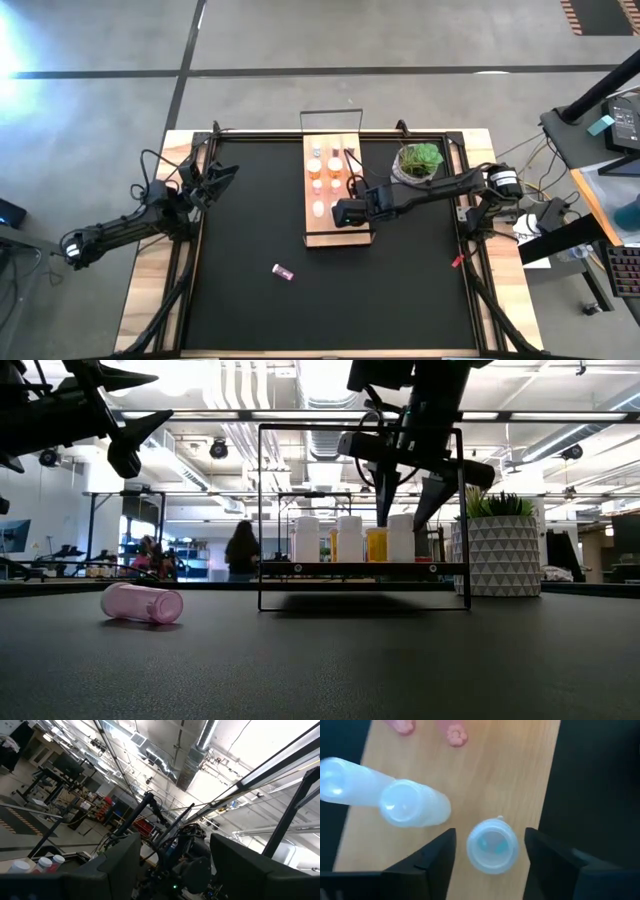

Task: Pick and place medicine bottles onto shelf by color
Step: Put the pink pill bottle on the shelf aligned with the pink pill bottle

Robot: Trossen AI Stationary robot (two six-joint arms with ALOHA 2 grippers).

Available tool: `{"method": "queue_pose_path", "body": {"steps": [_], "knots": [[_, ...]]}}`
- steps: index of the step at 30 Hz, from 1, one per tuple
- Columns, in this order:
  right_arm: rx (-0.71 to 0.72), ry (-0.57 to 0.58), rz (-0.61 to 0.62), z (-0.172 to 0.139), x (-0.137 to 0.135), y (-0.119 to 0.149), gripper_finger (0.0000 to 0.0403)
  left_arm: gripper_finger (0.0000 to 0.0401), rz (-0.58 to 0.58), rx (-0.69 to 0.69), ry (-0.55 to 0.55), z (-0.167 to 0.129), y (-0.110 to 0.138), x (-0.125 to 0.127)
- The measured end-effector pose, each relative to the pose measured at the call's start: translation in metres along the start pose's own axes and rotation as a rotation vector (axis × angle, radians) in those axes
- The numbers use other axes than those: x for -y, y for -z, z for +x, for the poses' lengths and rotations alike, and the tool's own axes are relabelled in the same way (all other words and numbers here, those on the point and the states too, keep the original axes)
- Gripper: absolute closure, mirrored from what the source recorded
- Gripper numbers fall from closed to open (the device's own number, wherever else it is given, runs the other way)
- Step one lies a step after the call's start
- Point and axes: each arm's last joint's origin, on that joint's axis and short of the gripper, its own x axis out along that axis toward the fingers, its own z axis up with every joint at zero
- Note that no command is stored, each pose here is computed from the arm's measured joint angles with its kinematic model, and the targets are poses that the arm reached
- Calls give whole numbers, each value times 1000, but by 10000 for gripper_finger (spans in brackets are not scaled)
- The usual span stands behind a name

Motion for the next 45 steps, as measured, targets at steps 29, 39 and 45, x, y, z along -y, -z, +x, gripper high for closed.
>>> {"method": "queue_pose_path", "body": {"steps": [29, 39, 45], "knots": [[309, -290, -500, -194, 23, -23, 90, 177, 0, 1, 0, 0, 0, 0], [403, -381, -591, -224, 44, 29, 90, 177, 0, 0, 0, 0, 0, 0], [411, -381, -645, -216, 48, 68, 90, 177, 0, 0, 0, 0, 0, 0]]}}
